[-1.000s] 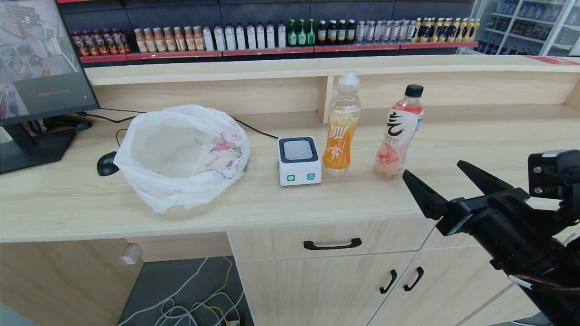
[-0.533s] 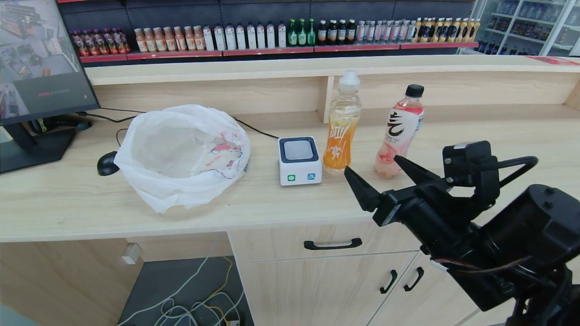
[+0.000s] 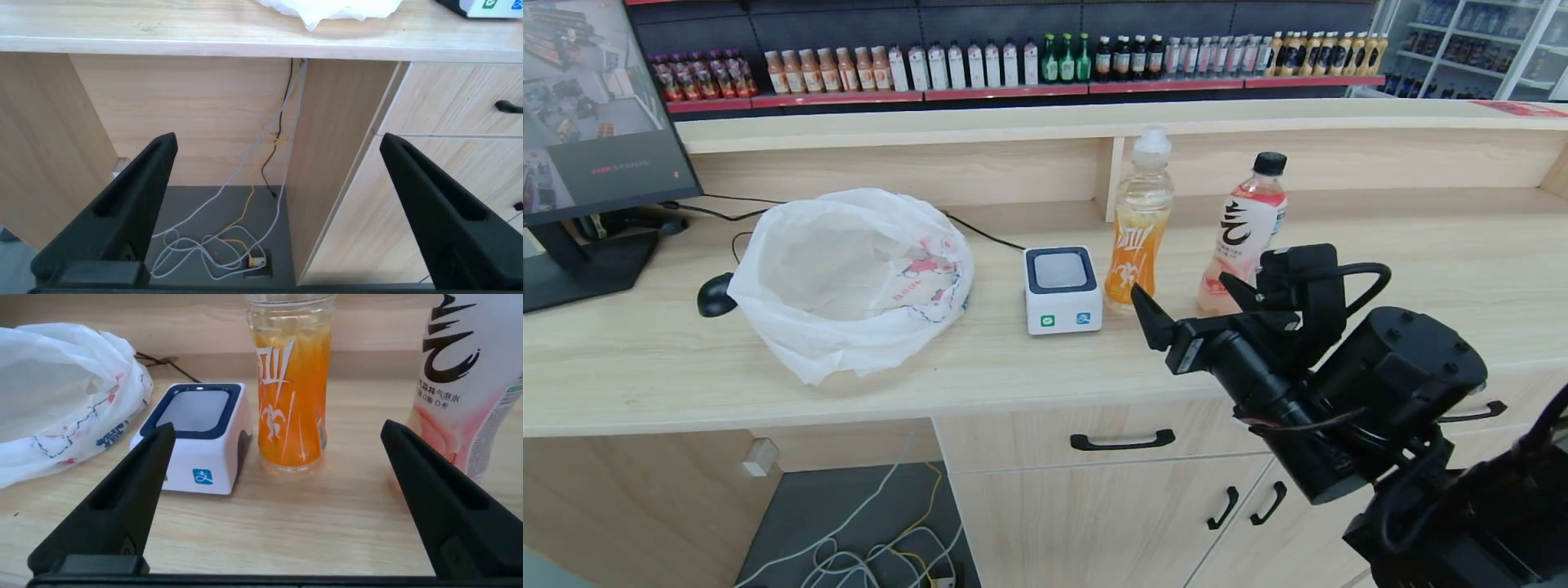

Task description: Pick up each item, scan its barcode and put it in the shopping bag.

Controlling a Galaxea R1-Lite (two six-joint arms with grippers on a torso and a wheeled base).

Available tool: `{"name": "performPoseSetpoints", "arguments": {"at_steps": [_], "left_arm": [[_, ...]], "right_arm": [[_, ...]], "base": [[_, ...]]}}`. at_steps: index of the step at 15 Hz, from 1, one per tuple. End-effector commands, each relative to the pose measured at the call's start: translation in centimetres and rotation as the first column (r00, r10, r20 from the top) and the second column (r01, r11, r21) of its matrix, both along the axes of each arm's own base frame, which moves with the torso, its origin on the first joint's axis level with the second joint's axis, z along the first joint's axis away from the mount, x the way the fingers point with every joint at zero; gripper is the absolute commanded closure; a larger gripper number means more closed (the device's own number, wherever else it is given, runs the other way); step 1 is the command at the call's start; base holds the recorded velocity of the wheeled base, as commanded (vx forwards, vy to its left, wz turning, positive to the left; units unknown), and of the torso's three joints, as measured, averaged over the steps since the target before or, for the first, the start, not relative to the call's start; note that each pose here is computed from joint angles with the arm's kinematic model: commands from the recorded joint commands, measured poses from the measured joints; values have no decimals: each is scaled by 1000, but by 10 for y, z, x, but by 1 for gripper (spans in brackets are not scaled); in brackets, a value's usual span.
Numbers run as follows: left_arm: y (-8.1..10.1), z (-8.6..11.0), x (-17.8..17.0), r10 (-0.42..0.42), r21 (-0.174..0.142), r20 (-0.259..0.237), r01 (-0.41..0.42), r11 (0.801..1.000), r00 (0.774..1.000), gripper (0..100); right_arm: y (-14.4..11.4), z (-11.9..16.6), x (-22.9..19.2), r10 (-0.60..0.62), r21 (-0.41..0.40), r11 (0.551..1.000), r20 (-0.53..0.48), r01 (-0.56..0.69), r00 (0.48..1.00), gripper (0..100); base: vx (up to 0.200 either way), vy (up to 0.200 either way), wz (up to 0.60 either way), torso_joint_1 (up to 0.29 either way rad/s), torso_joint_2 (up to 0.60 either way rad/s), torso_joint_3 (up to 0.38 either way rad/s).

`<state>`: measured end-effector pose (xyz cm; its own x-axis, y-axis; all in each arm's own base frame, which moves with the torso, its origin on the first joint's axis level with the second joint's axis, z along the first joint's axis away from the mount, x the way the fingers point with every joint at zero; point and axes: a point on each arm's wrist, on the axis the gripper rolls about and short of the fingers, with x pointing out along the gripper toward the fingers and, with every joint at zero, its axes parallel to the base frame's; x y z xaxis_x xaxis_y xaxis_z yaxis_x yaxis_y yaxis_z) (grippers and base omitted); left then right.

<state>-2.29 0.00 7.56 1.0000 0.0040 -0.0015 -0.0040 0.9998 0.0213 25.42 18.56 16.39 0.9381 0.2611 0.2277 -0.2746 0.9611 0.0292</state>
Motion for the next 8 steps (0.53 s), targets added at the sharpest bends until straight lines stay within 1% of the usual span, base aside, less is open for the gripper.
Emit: {"name": "performPoseSetpoints", "arguments": {"at_steps": [1,4,8], "left_arm": [[0,0,0,1,-1,0,-1,1000,1000,0],[0,0,0,1,0,0,-1,1000,1000,0],[0,0,0,1,0,0,-1,1000,1000,0]], "right_arm": [[2,-5,16,-21,-7,1000,-8,21,1000,0],[12,2,38,-32,-7,999,-7,32,999,0],[15,1,61,-49,-19,999,-21,49,999,0]], "base": [[0,0,0,0,0,0],[0,0,0,0,0,0],[0,0,0,0,0,0]]}}
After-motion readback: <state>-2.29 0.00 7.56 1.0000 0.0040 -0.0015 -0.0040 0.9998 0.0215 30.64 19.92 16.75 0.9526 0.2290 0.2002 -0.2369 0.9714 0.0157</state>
